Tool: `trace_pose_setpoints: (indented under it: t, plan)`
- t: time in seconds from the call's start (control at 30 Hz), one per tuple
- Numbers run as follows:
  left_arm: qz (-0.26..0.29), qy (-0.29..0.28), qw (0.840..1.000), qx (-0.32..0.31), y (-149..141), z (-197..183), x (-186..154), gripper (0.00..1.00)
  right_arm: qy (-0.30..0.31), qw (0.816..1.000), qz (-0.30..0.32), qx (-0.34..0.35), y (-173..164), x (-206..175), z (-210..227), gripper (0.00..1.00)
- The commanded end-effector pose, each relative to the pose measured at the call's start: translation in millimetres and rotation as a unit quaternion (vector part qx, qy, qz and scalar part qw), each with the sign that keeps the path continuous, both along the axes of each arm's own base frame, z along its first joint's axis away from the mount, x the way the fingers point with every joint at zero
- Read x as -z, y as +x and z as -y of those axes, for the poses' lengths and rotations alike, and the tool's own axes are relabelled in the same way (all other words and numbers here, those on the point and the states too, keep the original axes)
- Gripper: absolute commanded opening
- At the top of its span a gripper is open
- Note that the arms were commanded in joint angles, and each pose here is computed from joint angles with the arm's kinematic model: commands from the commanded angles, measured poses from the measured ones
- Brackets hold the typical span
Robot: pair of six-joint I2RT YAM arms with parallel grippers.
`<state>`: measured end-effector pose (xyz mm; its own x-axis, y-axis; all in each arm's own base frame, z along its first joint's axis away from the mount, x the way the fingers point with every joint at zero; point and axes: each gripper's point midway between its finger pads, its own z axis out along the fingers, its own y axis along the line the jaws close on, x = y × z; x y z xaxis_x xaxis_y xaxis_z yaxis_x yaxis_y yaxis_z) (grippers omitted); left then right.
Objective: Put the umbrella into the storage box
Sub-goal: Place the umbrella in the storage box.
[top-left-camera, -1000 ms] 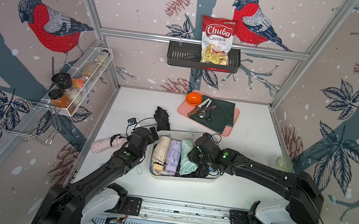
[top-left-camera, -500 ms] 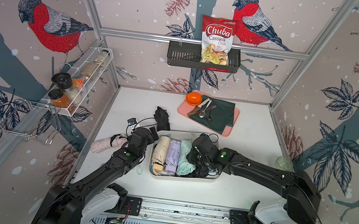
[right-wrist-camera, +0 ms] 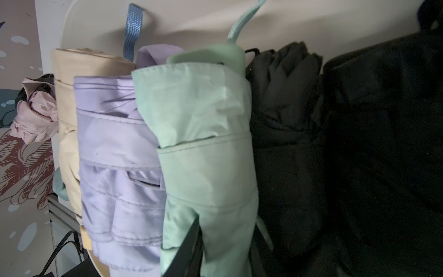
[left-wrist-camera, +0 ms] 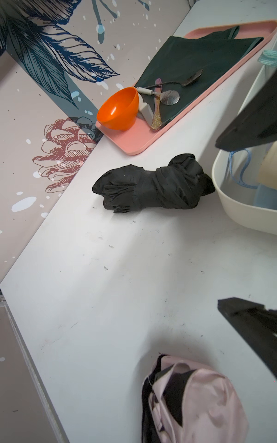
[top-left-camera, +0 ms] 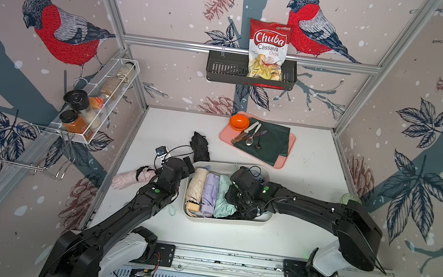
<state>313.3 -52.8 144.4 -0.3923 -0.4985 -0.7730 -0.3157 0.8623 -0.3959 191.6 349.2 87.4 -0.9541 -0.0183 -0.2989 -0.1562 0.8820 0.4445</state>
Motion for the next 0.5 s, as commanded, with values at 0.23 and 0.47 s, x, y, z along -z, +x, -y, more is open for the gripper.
trace_pose_setpoints:
  t: [0.23, 0.47]
  plan:
    - [-0.034, 0.012, 0.998, -0.055, -16.3, -32.3, -1.8, 0.99, -0.062, 0.998, 0.014, -0.007, -6.9, -15.2, 31.5, 0.54]
    - [-0.051, -0.016, 0.996, -0.078, -25.9, -48.2, 2.6, 0.99, -0.057, 0.996, 0.072, -0.006, 8.5, -51.0, 37.1, 0.72]
